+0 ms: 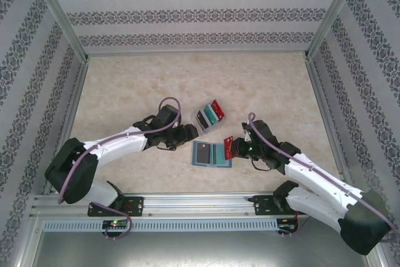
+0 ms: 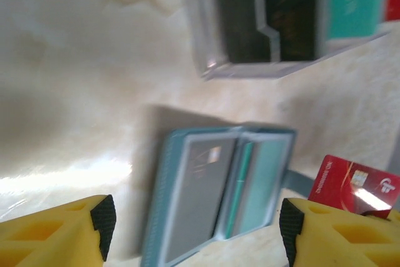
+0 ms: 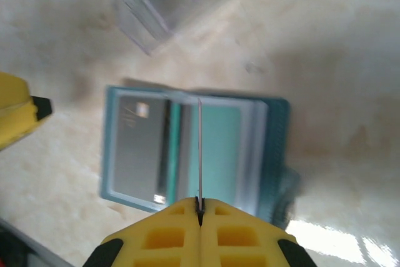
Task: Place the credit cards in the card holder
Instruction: Flip over the card slot in the card holder.
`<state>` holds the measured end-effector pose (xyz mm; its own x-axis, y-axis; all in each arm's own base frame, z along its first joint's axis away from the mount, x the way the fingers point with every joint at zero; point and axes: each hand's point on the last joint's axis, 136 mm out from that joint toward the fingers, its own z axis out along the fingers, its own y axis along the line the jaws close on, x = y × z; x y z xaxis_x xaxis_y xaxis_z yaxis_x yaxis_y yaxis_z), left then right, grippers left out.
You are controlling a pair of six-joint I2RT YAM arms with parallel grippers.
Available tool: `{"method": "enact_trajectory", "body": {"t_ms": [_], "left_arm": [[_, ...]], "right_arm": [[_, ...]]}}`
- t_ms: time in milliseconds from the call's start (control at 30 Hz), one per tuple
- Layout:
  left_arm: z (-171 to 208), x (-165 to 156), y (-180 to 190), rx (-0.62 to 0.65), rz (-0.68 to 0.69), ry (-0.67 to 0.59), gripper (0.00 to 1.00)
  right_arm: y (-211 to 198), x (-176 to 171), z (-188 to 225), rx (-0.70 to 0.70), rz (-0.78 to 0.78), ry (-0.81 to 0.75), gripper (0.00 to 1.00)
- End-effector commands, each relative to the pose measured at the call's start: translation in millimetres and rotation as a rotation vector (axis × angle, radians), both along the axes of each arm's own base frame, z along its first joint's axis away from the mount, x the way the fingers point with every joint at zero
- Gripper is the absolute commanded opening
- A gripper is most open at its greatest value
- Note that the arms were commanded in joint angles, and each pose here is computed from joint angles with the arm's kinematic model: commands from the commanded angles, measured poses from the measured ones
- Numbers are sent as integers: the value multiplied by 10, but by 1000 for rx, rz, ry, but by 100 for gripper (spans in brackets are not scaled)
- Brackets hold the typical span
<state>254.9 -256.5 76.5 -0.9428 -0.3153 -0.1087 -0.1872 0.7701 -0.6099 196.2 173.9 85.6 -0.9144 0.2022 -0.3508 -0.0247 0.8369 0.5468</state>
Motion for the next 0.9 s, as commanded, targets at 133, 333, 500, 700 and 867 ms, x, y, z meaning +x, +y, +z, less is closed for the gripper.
{"method": "enact_trajectory", "body": {"t_ms": [133,333,500,700,867], "left_arm": [[-237,-119,-33,51,-57,33,64],[-319,-184,-142,64,-112,42,62],[-395,-182,-192,39,-104,56,56],[-464,-188,-227,27,-106,74,47],[-491,-196,-253,24,-109,78,41]], "right_arm": [[-56,35,-175,-37,-52,10,0],[-91,-3,-272,-56,-51,25,0],[-61,1,-288,-35,-53,28,0],[-41,25,-313,-2,-77,31,1],[62,49,-281,55,-73,49,2]]}}
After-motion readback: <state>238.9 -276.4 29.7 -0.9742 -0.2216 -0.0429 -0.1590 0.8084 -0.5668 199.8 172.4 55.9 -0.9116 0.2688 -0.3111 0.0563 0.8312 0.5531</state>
